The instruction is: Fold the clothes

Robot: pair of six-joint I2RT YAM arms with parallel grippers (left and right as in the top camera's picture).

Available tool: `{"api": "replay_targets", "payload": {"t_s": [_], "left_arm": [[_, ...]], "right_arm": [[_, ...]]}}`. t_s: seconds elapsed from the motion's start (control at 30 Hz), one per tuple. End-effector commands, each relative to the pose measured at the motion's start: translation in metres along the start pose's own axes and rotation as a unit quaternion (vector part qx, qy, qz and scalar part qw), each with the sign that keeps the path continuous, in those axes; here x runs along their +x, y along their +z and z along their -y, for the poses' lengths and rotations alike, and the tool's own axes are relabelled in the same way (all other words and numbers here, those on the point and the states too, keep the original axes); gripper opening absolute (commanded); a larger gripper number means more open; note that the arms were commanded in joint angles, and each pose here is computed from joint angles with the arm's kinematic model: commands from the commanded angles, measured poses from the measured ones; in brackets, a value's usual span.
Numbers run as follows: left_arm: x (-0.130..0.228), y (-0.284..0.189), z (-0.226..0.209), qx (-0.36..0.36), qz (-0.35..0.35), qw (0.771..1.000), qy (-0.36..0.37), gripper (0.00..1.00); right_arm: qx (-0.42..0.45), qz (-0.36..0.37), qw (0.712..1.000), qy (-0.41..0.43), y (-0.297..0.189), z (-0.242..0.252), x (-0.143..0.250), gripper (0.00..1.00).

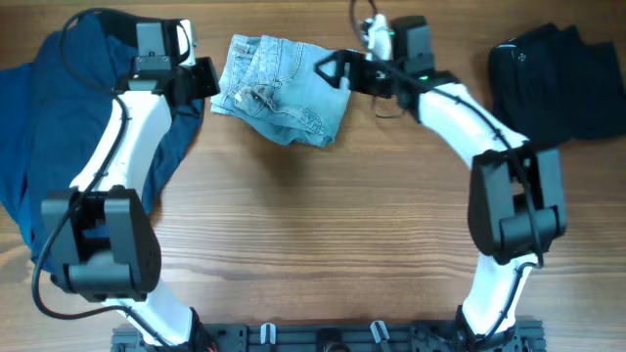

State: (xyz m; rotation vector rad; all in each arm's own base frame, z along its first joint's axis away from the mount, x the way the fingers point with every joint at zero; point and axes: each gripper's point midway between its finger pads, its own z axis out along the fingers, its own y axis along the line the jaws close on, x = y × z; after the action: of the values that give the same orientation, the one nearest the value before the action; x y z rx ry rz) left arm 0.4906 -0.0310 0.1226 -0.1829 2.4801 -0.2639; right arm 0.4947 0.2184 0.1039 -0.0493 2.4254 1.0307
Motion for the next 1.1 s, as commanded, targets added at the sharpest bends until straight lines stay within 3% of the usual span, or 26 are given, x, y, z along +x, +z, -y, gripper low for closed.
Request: {"api": "replay_targets", "payload": {"t_s": [0.0,0.1,0.27,0.53,0.83,1.0,1.07], "left_arm": [[-0.001,-0.009,0.007,0.004,0.003,1.000,0.020,0.38],[0.002,-0.009,0.006,0.003,-0.003,1.000,0.019,0.38],[0.013,-0.009,0.002,-0.002,-0.026,1.000,0.010,0.39],[0.020,-0.009,0.001,-0.005,-0.039,0.999,0.009,0.40],[0.022,-0.010,0.001,-0.006,-0.043,0.999,0.008,0.40],[0.021,-0.010,0.001,-0.005,-0.042,0.999,0.008,0.41],[0.021,-0.010,0.001,-0.005,-0.042,0.999,0.008,0.41]], "right_arm": [[0.033,-0.034,0.999,-0.007,-0.016,0.014,0.014,1.00],[0.044,-0.082,0.995,-0.018,-0.014,0.014,0.040,1.00],[0.095,-0.134,0.985,0.047,-0.010,0.016,0.077,1.00],[0.157,-0.061,0.977,0.128,0.014,0.018,0.071,1.00],[0.139,-0.029,0.973,0.181,0.057,0.045,0.072,1.00],[0.097,-0.026,0.974,0.202,0.079,0.046,0.073,0.95],[0.062,-0.022,0.978,0.199,0.088,0.039,0.069,0.85]]}}
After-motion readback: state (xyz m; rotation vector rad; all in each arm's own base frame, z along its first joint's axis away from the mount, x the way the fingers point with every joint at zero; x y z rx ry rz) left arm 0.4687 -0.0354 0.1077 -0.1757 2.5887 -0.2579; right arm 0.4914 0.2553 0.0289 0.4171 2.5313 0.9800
